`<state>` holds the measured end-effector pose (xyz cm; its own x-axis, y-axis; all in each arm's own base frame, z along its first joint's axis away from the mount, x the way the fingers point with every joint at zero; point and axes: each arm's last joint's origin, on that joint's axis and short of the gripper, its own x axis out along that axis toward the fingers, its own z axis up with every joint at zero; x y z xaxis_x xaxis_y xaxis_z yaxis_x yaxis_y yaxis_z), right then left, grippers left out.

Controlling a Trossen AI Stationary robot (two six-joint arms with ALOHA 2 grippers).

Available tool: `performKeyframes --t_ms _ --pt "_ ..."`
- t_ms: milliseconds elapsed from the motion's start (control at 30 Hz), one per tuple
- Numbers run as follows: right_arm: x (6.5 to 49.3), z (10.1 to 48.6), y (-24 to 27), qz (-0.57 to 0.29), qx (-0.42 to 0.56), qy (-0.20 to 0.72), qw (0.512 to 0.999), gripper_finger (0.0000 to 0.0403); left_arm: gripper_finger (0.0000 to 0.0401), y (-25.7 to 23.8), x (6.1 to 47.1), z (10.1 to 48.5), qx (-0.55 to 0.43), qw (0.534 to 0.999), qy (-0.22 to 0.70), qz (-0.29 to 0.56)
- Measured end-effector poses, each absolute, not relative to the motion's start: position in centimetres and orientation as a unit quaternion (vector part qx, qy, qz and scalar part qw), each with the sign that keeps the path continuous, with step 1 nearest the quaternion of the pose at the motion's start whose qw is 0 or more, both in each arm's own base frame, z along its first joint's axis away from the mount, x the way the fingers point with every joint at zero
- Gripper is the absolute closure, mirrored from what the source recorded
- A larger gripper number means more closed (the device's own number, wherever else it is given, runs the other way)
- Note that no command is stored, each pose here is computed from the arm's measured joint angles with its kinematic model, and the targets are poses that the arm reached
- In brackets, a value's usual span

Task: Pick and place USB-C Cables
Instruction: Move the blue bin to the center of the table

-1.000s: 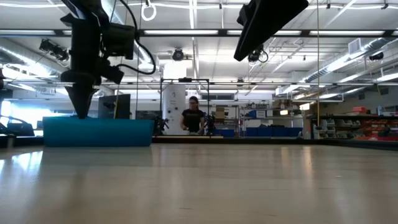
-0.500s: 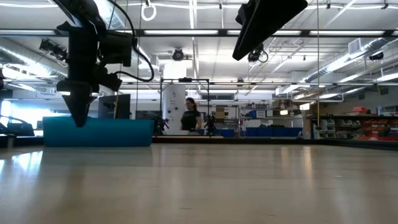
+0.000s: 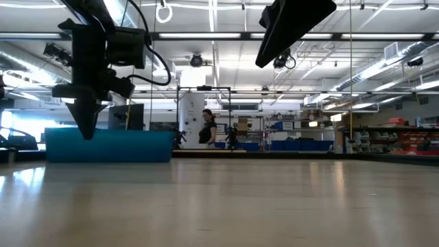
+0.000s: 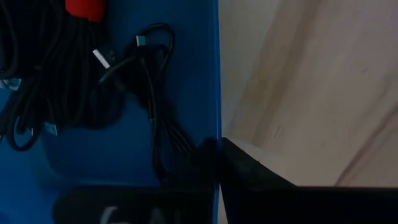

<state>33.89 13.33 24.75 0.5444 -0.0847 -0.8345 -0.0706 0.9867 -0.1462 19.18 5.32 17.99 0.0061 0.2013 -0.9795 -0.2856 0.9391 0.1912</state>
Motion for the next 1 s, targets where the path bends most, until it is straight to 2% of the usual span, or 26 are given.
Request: performKeyframes --t_ms 200,400,700,1000 --pt "33.2 24.5 12.9 -0.002 -0.114 0.51 0.852 0.0256 0.0392 4.3 19.6 18.0 -0.019 0.719 0.678 0.153" --pt "32.0 24.4 12.0 -0.059 -0.151 0.555 0.816 0.0256 0.039 3.1 21.0 18.2 -0.045 0.766 0.629 0.122" --pt "30.3 25.3 10.9 -0.102 -0.131 0.593 0.788 0.0256 0.0391 1.4 22.2 18.4 -0.038 0.8 0.59 0.102" --pt "28.3 27.3 10.3 -0.127 -0.104 0.597 0.786 0.0256 0.0391 0.0 23.8 18.9 -0.044 0.848 0.523 0.072"
